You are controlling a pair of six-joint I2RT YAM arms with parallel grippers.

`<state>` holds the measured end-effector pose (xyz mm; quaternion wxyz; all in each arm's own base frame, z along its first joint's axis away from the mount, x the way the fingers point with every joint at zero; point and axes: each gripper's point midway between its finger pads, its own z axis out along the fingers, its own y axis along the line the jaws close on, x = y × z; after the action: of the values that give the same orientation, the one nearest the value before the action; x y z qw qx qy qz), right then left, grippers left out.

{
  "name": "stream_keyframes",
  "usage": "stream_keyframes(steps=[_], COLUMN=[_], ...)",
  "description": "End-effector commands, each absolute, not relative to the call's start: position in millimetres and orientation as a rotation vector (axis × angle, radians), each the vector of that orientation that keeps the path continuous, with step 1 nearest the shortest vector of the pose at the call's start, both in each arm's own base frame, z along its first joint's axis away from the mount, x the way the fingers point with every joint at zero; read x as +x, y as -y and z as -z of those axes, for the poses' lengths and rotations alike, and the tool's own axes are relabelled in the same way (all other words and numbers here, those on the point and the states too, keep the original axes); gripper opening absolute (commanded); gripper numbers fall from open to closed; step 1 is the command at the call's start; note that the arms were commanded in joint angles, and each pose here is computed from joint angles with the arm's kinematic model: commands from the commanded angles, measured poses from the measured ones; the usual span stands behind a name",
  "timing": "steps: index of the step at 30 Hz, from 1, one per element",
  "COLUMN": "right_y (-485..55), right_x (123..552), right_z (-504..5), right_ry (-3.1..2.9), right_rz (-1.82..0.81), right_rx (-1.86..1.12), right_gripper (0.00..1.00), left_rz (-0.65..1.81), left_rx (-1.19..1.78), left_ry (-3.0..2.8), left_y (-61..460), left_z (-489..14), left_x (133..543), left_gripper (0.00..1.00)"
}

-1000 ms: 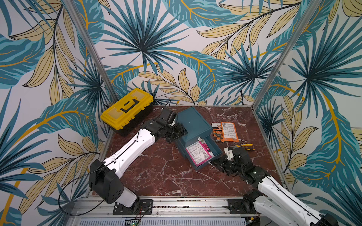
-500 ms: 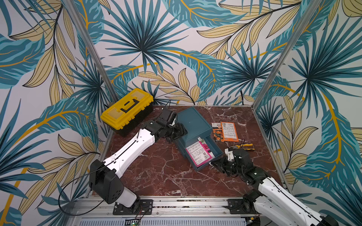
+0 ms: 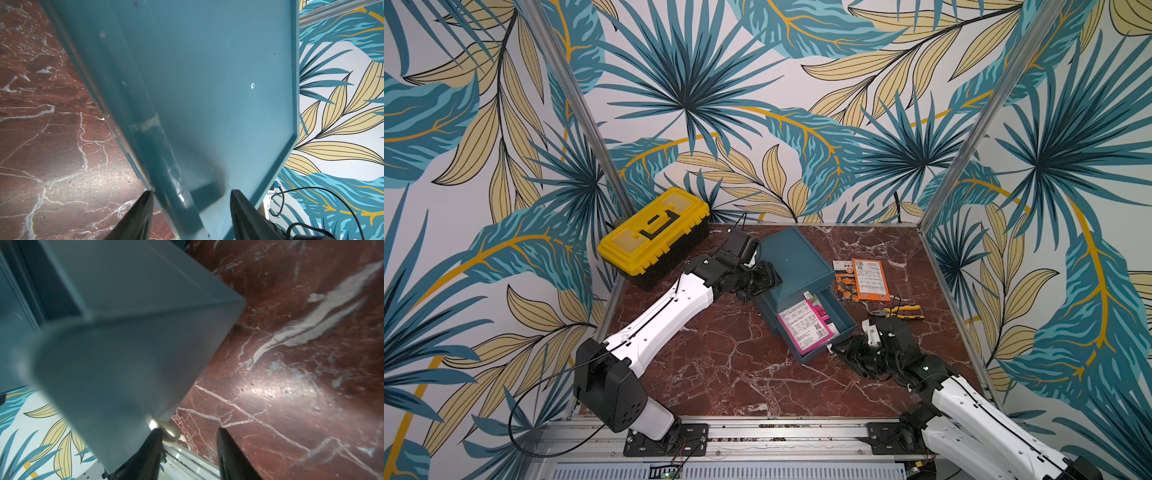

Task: Take the seed bags out of the drawer
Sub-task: Open the drawer in the storage box.

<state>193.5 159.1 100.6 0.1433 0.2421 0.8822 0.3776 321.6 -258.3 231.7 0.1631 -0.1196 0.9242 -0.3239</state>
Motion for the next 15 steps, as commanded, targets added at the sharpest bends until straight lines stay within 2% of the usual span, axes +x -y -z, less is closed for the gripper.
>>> stream_keyframes(steps=[1, 8, 15], right_y=[-143.4, -115.3, -118.4], right_x=[178.6, 167.2, 191.5], right_z=[-95.0, -124.3, -190.2], right_ry=[-2.613, -2.621, -2.546], right_rz=[-0.952, -0.736, -0.651], right_rx=[0.666, 0.541, 0.262], right_gripper=[0.51, 0.55, 0.54], left_rz=[0.965, 0.973, 0.968], left_rx=[-0.303, -0.306, -0.313], left_ry=[-2.604, -2.597, -2.593], left_y=[269.6, 270.6, 270.0], left_z=[-236.8, -239.6, -239.6], left_x=[328.9, 330.3, 331.2], left_gripper=[0.63, 0.63, 0.63])
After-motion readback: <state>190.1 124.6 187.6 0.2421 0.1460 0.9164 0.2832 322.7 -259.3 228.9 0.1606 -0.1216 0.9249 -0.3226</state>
